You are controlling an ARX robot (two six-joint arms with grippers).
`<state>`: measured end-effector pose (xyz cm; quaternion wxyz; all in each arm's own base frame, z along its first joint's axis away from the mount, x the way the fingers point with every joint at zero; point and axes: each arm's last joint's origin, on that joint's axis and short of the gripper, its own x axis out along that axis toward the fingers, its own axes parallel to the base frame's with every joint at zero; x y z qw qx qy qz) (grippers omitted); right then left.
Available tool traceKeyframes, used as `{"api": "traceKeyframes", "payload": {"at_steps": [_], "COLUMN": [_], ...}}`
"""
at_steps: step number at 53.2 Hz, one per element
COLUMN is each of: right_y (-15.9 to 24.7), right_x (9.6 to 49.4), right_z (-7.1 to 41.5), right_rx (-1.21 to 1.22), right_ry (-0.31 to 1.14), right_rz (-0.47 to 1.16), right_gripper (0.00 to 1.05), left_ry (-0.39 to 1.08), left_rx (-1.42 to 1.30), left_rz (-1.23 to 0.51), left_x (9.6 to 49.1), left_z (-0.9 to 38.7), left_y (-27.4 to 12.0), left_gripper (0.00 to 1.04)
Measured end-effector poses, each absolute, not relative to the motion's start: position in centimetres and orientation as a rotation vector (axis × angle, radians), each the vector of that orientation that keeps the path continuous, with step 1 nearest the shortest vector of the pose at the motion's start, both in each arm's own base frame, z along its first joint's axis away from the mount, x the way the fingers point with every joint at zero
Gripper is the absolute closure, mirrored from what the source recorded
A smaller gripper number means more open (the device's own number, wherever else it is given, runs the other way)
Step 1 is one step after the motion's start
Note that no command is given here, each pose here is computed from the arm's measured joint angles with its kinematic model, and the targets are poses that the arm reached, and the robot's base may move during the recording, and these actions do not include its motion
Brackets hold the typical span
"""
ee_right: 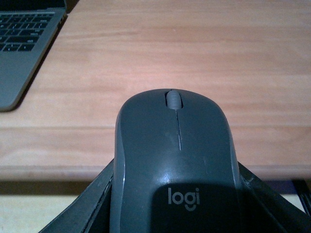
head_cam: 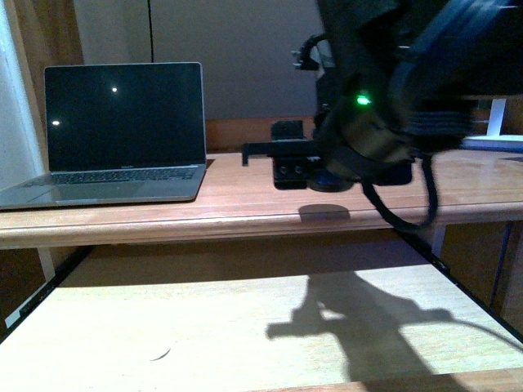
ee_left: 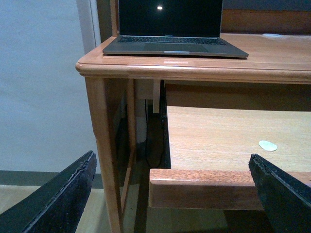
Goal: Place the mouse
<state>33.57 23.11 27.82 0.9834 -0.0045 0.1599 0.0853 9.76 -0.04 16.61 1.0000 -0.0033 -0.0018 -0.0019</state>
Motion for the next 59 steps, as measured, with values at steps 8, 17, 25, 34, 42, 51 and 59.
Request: {"api": "traceKeyframes", "payload": {"at_steps": [8, 17, 25, 34, 42, 51, 59], "right_y": [26.5, 29.6, 31.4, 33.8, 34.4, 34.0, 32.2], "right_x": [37.0, 39.4, 40.2, 40.2, 39.9, 40.0, 39.8], "right_z": [28.4, 27.6, 27.0, 25.6, 24.7, 24.6, 25.2], "right_rx": [-0.019, -0.032, -0.02, -0.007, 0.005, 0.052, 0.106], "right_ry": [0.323, 0.351, 0.355, 0.369, 0.382, 0.354, 0.306], "right_rz": [0.149, 0.132, 0.137, 0.146, 0.143, 0.137, 0.144], "right_gripper": [0.5, 0.5, 0.5, 0.5, 0.37, 0.15, 0.07], "left_ry": [-0.004, -0.004, -0.004, -0.003, -0.004, -0.004, -0.003], "left_rx": [-0.007, -0.007, -0.007, -0.007, -0.007, -0.007, -0.007], "left_rz": [-0.004, -0.004, -0.004, -0.004, -0.004, -0.004, -0.004], "left_x": [9.8, 9.8, 9.8, 9.8, 9.8, 9.8, 9.8], "left_z": [16.6, 16.6, 16.6, 16.6, 16.6, 16.6, 16.6], "left_y": [0.0, 0.0, 0.0, 0.0, 0.0, 0.0, 0.0], "left_gripper": [0.08, 0.08, 0.08, 0.08, 0.08, 0.08, 0.08]}}
